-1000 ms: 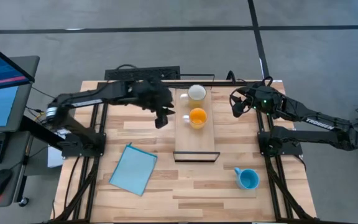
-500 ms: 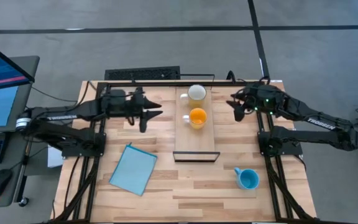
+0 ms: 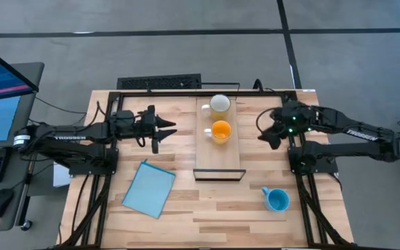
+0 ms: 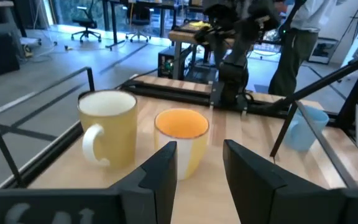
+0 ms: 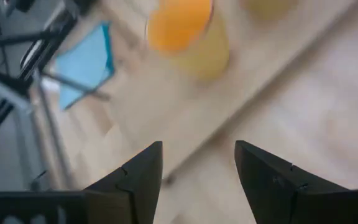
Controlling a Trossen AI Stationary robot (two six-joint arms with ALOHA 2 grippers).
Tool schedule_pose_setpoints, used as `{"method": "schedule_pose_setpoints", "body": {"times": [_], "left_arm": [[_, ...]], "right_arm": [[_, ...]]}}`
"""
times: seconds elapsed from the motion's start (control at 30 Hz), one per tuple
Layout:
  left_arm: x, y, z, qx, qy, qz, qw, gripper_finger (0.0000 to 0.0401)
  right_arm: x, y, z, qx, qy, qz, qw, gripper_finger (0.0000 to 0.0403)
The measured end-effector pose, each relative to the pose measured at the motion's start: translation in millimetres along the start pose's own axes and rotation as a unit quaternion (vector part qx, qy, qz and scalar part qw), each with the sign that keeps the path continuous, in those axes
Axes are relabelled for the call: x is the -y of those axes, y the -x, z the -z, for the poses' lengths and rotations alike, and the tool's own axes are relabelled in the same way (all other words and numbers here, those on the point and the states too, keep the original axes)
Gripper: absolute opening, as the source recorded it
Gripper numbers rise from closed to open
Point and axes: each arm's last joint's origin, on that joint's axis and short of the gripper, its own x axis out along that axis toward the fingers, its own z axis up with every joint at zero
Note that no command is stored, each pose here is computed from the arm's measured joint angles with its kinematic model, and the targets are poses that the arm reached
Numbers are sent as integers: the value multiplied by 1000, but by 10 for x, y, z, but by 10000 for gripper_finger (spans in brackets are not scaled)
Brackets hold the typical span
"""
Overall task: Stack small to large cups/mugs on shelf
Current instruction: Put the blue mug on the shelf
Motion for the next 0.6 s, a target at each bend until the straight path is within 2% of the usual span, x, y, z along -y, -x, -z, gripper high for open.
{"method": "schedule_pose_setpoints", "body": {"times": [0.17,0.37,0.47,0.6], "left_arm": [[-10,0,52,-4,5,-9,1000,121],[-21,1,50,-2,-5,-28,1000,121],[-21,1,57,-6,-8,-26,1000,121],[-16,1,81,-19,-8,-15,1000,121]], "right_arm": [[-112,152,125,-99,-102,-13,990,221],[-243,319,226,-157,-179,-6,971,221],[-317,362,265,-176,-189,-15,966,221],[-428,379,317,-196,-158,-29,967,221]]}}
